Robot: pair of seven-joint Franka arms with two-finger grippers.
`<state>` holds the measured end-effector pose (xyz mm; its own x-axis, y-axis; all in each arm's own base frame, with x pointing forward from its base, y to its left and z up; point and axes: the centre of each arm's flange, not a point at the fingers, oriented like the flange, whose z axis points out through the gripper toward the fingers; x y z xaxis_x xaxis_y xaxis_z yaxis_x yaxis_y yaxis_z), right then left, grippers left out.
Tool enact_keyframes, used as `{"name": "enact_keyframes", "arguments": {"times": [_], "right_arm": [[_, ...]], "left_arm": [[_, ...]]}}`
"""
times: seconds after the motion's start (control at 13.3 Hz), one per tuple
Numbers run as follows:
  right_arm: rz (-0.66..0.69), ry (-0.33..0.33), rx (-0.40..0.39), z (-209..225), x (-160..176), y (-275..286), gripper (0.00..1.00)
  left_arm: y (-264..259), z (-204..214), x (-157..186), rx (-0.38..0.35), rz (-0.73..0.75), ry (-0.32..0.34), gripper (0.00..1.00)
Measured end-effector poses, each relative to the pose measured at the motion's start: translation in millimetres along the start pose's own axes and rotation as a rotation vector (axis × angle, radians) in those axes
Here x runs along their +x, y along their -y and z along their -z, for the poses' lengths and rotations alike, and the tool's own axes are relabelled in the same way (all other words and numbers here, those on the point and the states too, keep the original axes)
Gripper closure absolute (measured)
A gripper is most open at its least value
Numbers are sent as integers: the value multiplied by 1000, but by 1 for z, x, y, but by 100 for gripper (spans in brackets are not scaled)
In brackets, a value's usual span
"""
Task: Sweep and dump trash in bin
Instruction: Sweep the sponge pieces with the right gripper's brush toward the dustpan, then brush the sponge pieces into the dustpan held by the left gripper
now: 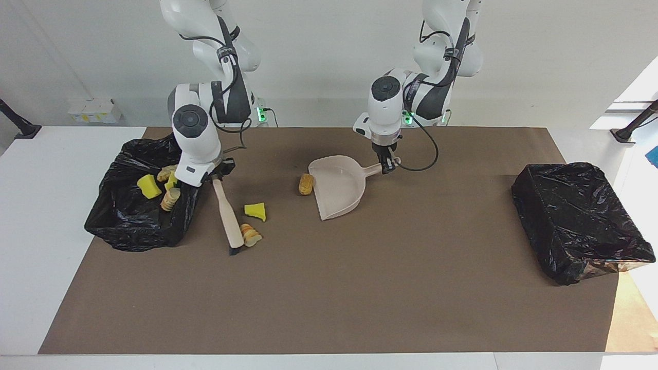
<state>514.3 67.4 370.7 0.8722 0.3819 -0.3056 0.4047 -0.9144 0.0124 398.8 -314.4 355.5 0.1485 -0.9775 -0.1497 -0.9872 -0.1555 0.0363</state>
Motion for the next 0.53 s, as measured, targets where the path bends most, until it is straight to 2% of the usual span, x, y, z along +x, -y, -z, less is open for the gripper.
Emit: {"name": "enact_keyframes", "arguments": {"times": [0.53], "right_arm": [[-126,36,156,-6,1,147,74]], "left_arm": [[0,0,0,-2,1,2,68]]}}
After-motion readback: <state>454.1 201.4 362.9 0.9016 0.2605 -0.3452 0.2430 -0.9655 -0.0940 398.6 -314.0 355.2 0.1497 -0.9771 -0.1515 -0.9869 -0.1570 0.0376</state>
